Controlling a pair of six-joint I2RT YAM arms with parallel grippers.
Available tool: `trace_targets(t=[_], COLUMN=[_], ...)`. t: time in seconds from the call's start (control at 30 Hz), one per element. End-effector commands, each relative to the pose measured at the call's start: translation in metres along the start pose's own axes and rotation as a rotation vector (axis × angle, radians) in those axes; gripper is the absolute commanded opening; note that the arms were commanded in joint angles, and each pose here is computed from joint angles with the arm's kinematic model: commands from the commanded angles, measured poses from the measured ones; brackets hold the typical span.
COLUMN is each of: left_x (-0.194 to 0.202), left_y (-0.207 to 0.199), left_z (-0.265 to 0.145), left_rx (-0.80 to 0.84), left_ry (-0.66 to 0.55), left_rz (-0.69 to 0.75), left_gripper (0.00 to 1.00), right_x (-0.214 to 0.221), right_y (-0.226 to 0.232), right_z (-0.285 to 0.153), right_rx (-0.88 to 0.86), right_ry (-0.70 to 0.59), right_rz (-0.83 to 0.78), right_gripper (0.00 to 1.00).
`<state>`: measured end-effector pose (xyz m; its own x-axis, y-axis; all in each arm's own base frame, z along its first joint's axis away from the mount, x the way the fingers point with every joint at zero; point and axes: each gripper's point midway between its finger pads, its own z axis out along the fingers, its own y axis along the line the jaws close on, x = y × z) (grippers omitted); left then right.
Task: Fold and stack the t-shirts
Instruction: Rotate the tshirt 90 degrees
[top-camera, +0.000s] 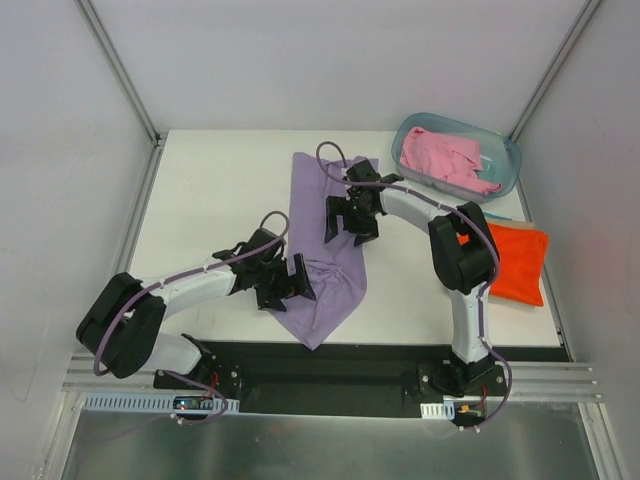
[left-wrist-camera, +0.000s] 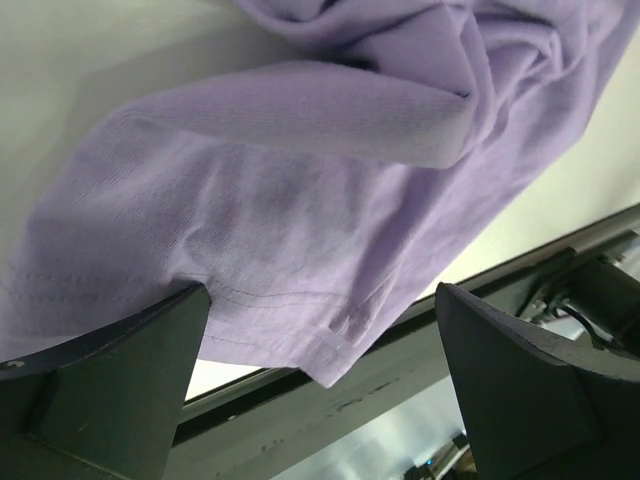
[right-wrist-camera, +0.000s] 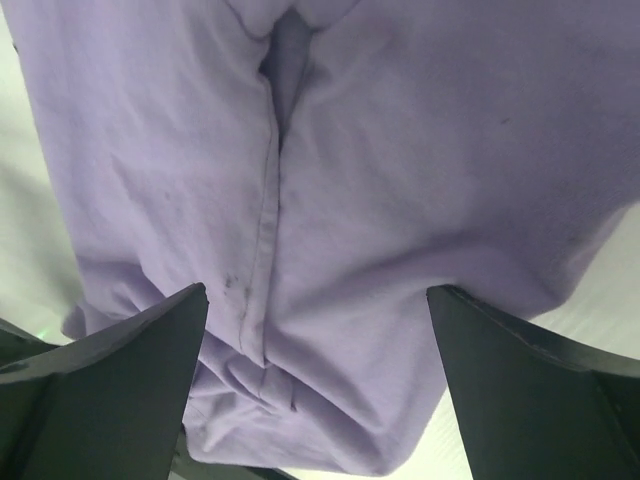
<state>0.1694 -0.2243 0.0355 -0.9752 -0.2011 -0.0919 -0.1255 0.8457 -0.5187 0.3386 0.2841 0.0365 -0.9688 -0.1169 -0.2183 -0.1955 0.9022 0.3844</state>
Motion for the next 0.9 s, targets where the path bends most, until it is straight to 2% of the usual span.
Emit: trace_targets(t=[0.0, 0.13, 0.17, 0.27, 0.47, 0.67, 0.8, 0.83, 0.87], left_x=[0.019, 0.03, 0.034, 0.044, 0.063, 0.072, 0.067, 0.065, 0.063], left_y=[0.02, 0.018, 0.013, -0.006, -0.038, -0.049, -0.047, -0.051, -0.05], left_z=[0.022, 0.029, 0.031, 0.034, 0.04, 0.033, 0.017, 0.009, 0.005], left_rx=[-0.031, -0.043, -0.04, -0.015, 0.028, 0.05, 0.046, 0.06, 0.056], left_ry=[0.087, 0.127, 0.14, 0.161, 0.204, 0.192, 0.135, 0.11, 0.096], left_rz=[-0.011, 0.007, 0.026, 0.077, 0.162, 0.195, 0.215, 0.225, 0.226], left_gripper=[0.99, 0.99, 0.99, 0.99, 0.99, 0.99, 0.99, 0.99, 0.99], right_x=[-0.029, -0.055, -0.074, -0.087, -0.139, -0.167, -0.159, -0.146, -0.144], right_y=[-0.022, -0.044, -0.035, -0.038, -0.023, -0.004, 0.008, 0.002, 0.009], right_z=[0.005, 0.022, 0.016, 0.026, 0.009, -0.055, -0.094, -0.09, -0.112], right_rx=[0.044, 0.062, 0.031, 0.015, -0.035, -0.071, -0.092, -0.075, -0.079], right_ry=[-0.026, -0.011, -0.043, -0.032, -0.147, -0.309, -0.357, -0.331, -0.375], right_rz=[0.034, 0.071, 0.065, 0.07, 0.055, 0.008, -0.051, -0.043, -0.054], right_gripper=[0.97, 0.97, 0.97, 0.97, 0.97, 0.97, 0.97, 0.97, 0.97])
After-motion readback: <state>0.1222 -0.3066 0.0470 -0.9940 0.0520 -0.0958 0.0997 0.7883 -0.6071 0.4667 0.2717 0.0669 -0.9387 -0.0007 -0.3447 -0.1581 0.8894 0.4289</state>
